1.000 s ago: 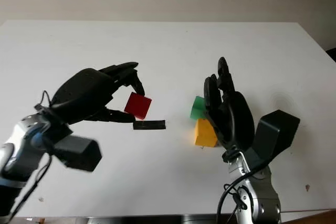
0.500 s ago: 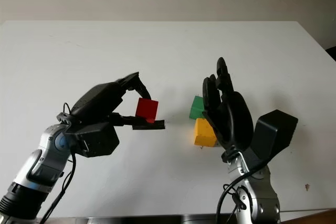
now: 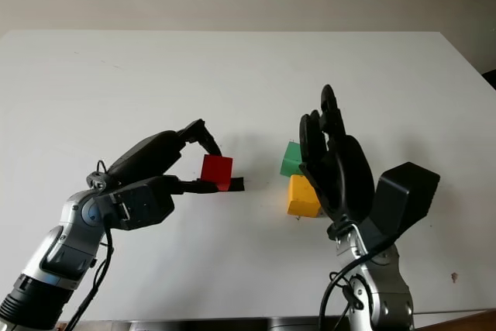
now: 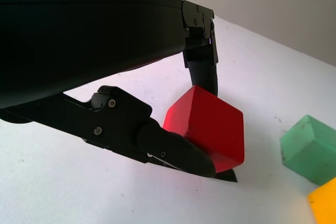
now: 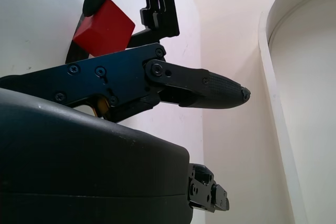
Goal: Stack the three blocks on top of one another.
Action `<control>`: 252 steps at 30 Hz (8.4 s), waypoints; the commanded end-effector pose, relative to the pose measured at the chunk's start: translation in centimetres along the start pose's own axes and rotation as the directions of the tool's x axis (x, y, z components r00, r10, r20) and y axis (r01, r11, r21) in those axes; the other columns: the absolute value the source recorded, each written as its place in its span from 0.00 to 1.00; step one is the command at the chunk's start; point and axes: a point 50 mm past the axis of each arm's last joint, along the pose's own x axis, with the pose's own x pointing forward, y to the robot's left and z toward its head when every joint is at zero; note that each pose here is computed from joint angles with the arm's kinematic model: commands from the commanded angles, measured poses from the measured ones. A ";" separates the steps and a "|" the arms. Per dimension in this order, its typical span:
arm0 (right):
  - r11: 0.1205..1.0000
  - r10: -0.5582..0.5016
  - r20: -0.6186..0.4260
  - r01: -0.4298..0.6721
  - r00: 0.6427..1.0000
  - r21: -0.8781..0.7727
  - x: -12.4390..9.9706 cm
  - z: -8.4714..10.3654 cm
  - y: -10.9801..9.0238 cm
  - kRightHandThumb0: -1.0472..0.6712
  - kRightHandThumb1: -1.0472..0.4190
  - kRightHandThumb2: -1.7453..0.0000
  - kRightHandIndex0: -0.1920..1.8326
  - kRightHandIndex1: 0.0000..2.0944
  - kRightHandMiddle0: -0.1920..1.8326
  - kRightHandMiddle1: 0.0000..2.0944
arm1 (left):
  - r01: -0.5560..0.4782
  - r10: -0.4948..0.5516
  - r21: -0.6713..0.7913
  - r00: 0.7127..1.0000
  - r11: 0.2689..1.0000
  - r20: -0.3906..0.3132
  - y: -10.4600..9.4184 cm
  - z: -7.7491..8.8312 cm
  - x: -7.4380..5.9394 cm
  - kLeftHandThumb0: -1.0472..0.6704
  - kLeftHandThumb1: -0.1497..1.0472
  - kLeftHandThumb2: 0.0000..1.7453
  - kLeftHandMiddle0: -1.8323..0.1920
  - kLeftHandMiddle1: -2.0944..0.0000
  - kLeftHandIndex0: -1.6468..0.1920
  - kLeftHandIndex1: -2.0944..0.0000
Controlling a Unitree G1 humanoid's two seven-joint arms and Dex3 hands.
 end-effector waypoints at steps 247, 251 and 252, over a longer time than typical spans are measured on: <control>0.795 0.305 -0.249 -0.390 0.919 -0.464 7.5 0.4 4.9 0.39 0.04 0.97 0.17 0.03 0.18 0.77 | -0.457 0.438 -0.694 0.871 0.557 -0.221 1.3 -3.2 -4.9 0.16 1.00 0.30 1.00 0.98 1.00 0.98; 0.786 0.322 -0.232 -0.396 0.918 -0.475 7.5 0.3 4.8 0.40 0.04 0.97 0.16 0.02 0.18 0.76 | -0.459 0.437 -0.693 0.870 0.556 -0.226 1.3 -3.2 -4.9 0.15 1.00 0.30 1.00 0.98 1.00 0.98; 0.783 0.324 -0.225 -0.394 0.919 -0.481 7.5 0.4 4.8 0.40 0.04 0.97 0.16 0.02 0.18 0.76 | -0.459 0.437 -0.693 0.870 0.556 -0.226 1.3 -3.2 -5.0 0.15 1.00 0.30 1.00 0.97 1.00 0.98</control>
